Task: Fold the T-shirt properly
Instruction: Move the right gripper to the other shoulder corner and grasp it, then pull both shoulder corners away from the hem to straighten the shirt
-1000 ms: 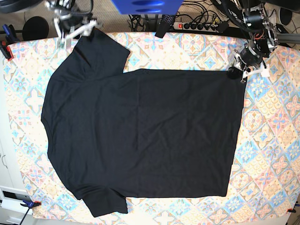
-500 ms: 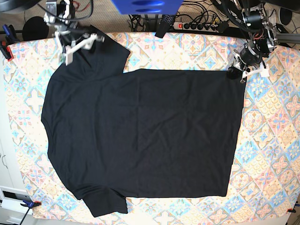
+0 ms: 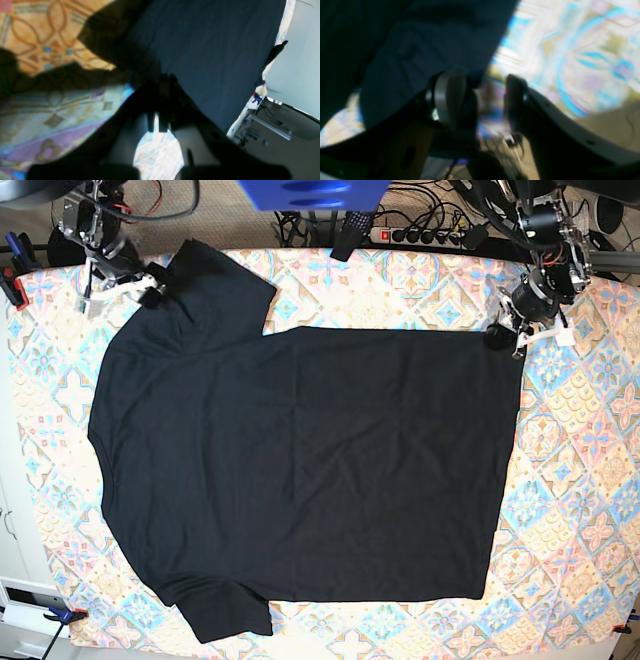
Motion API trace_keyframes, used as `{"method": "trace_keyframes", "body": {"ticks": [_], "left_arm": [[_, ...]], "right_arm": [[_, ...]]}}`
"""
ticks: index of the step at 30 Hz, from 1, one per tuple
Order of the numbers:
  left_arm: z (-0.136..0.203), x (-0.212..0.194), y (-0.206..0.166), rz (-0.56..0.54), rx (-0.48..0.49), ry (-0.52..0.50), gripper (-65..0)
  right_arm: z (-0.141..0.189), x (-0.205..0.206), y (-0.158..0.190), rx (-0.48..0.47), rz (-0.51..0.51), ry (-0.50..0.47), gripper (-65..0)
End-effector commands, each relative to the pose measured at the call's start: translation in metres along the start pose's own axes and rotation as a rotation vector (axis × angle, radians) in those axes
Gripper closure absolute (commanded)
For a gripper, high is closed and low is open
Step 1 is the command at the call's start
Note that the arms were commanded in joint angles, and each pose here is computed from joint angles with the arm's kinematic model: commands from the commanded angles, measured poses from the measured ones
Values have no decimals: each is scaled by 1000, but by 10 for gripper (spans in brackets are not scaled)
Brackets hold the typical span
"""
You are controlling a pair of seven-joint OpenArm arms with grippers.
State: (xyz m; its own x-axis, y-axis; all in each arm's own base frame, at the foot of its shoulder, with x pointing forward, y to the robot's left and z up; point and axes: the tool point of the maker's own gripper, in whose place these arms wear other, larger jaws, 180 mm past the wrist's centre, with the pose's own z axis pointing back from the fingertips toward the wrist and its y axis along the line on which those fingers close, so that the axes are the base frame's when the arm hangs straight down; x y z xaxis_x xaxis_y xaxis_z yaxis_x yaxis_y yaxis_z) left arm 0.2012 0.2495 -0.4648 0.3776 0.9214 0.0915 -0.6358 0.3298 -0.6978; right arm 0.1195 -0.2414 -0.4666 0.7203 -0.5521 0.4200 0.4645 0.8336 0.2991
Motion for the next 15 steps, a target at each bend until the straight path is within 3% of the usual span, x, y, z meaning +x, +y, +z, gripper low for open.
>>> {"method": "trace_keyframes", "body": {"ticks": [1, 15], "left_arm": [[3, 8, -8, -17, -21, -15, 0], [3, 7, -6, -14, -18, -14, 0]], "right_arm": [[2, 0, 1, 10, 6, 0, -307], [-6, -32, 34, 89, 51, 97, -307]]}}
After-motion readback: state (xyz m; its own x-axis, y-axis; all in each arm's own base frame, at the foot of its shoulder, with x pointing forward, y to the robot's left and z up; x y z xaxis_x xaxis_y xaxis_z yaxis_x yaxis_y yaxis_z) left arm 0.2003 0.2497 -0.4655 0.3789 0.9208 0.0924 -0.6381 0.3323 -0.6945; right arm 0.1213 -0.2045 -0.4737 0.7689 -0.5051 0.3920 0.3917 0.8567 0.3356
